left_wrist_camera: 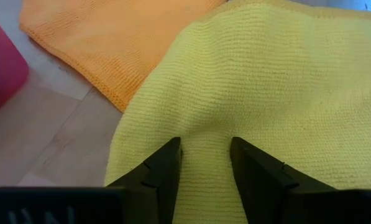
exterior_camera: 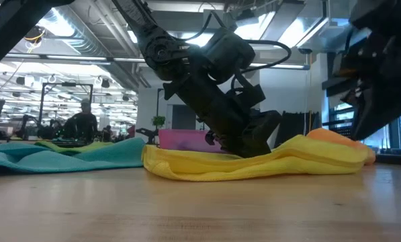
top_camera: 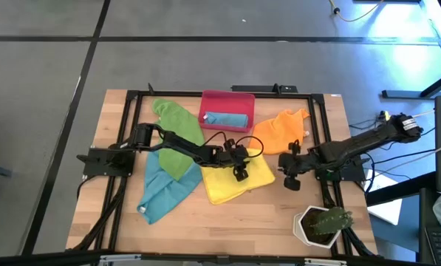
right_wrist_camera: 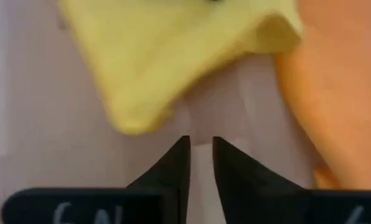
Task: Roll microfiber towels into tight, uniform cylinder then place into a basket
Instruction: Fold the yellow microfiber towel
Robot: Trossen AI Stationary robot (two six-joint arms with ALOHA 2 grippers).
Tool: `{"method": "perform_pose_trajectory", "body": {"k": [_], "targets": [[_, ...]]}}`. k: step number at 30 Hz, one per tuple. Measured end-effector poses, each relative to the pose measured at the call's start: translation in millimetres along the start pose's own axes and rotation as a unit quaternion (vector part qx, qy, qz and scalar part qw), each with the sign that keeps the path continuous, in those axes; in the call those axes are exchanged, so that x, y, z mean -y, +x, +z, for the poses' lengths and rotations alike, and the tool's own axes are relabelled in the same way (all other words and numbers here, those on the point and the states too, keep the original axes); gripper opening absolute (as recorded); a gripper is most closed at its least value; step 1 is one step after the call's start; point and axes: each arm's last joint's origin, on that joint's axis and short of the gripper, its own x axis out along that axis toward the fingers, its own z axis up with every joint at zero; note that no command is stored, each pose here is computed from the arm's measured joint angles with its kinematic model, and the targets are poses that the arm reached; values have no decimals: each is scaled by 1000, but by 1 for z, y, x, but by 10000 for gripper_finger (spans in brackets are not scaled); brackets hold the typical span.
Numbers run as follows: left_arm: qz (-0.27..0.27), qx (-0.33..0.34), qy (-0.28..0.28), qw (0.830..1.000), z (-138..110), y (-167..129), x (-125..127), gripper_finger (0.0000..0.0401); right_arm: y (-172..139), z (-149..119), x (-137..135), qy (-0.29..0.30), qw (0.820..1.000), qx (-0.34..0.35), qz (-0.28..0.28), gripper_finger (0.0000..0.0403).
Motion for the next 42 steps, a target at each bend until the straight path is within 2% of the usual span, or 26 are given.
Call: {"method": "perform_pose_trajectory", "body": {"k": [5, 12, 15, 19, 23, 26, 29, 31, 37, 42], "targets": [[-1, 1, 0, 1000, 0, 0, 0, 137, 23, -6, 1, -11, 998, 31, 54, 99], [-3, 2, 0, 1000, 0, 0, 1, 137, 48, -13, 1, -26, 998, 14, 60, 101], [-2, 2, 0, 1000, 0, 0, 0, 137, 53, -10, -2, -33, 996, 18, 81, 101], [-1, 2, -2, 1000, 1, 1, -2, 137, 54, -7, -8, -45, 989, 28, 139, 101], [1, 2, -5, 1000, 1, 1, -3, 137, 52, -1, -15, -52, 972, 44, 223, 101], [1, 3, -6, 1000, 1, 1, -3, 137, 50, 4, -17, -51, 964, 71, 250, 101], [3, 3, -7, 1000, 1, 1, -4, 137, 48, 9, -18, -52, 961, 95, 255, 101], [3, 3, -7, 1000, 1, 1, -4, 137, 49, 9, -17, -46, 965, 97, 238, 101], [3, 3, -7, 1000, 1, 1, -4, 137, 52, 2, -13, -15, 981, 64, 183, 101], [3, 3, -7, 1000, 1, 1, -4, 137, 53, -1, -12, -18, 983, 52, 178, 101]]}}
